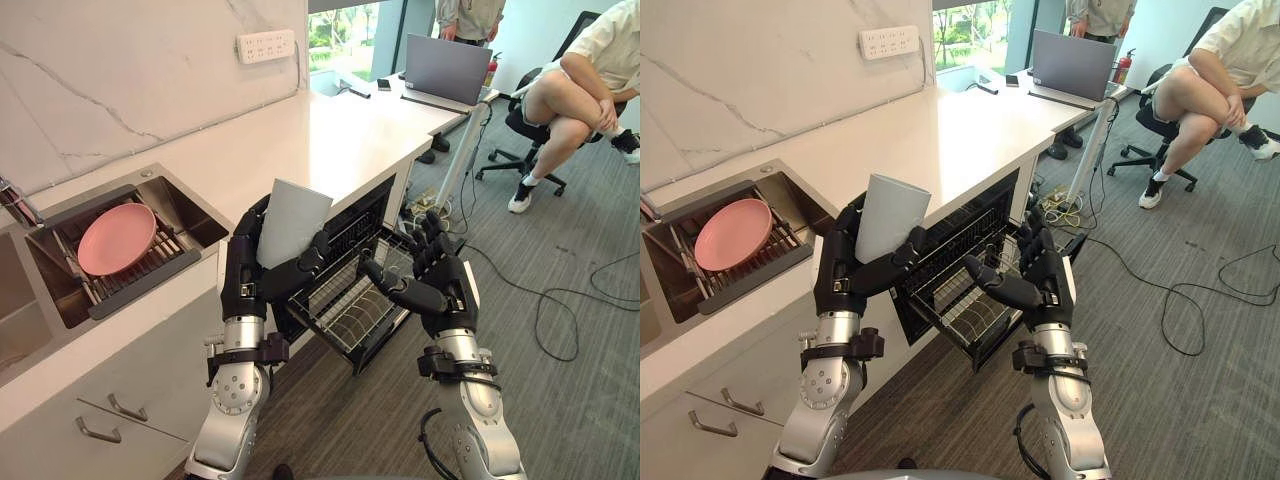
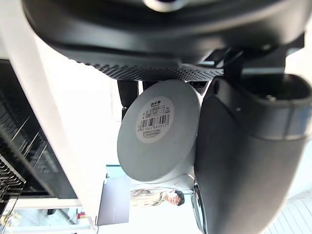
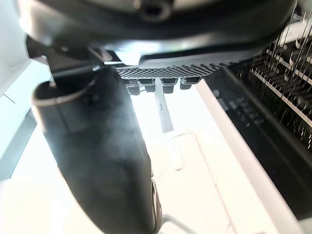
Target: Walk over to the sink, pick up the cup, carry it to the dishwasher, place the cup inside the dishwasher, then close the dishwasher door
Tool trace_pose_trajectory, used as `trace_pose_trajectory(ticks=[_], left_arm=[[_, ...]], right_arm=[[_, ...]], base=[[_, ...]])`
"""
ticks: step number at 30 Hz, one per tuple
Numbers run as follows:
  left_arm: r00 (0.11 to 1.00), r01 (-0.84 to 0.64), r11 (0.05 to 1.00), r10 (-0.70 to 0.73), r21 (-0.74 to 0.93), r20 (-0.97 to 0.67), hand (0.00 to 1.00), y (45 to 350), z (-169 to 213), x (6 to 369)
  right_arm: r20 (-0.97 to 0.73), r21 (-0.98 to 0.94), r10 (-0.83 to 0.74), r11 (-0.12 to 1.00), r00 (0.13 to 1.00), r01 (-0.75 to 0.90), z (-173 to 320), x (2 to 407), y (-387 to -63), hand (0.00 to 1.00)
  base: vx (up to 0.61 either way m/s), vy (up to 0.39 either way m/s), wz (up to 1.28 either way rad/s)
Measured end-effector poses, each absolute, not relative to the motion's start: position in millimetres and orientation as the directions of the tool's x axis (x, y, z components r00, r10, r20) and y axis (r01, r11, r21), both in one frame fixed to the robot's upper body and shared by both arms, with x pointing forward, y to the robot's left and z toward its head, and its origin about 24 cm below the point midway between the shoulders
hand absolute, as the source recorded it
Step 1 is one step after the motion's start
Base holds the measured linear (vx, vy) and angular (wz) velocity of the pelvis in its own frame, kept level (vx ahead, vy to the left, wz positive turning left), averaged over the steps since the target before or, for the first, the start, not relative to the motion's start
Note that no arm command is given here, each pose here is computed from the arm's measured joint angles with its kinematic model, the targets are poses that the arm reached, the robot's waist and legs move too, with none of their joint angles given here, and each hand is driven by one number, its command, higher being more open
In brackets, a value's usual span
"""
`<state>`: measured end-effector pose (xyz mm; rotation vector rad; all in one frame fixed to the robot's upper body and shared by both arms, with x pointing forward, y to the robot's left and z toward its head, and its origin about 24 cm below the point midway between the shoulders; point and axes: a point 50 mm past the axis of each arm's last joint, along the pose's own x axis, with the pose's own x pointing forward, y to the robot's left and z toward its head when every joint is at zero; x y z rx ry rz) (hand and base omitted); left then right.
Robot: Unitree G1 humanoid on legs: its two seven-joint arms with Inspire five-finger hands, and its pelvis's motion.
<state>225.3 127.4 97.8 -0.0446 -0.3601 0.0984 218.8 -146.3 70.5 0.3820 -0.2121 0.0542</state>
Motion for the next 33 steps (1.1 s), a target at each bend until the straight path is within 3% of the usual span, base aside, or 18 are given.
trace_pose_trajectory(ticks=[14,33], left_arm=[[0.928,-0.096,0.99,0.053,0.101,0.368,0.0,120.0,93.4,237.5],[0.927,0.015,0.99,-0.066,0.139,0.37,0.0,92.0,91.4,230.7]], right_arm=[[0.292,0.474,0.177,0.827,0.94,-0.303,86.2,227.9,-116.8,1.0],[0.271,0.534,0.235,0.77,0.933,-0.349,81.1,224.8,-100.9,1.0]], base=[[0.0,0.002,-0.02],[0.0,-0.001,0.01]])
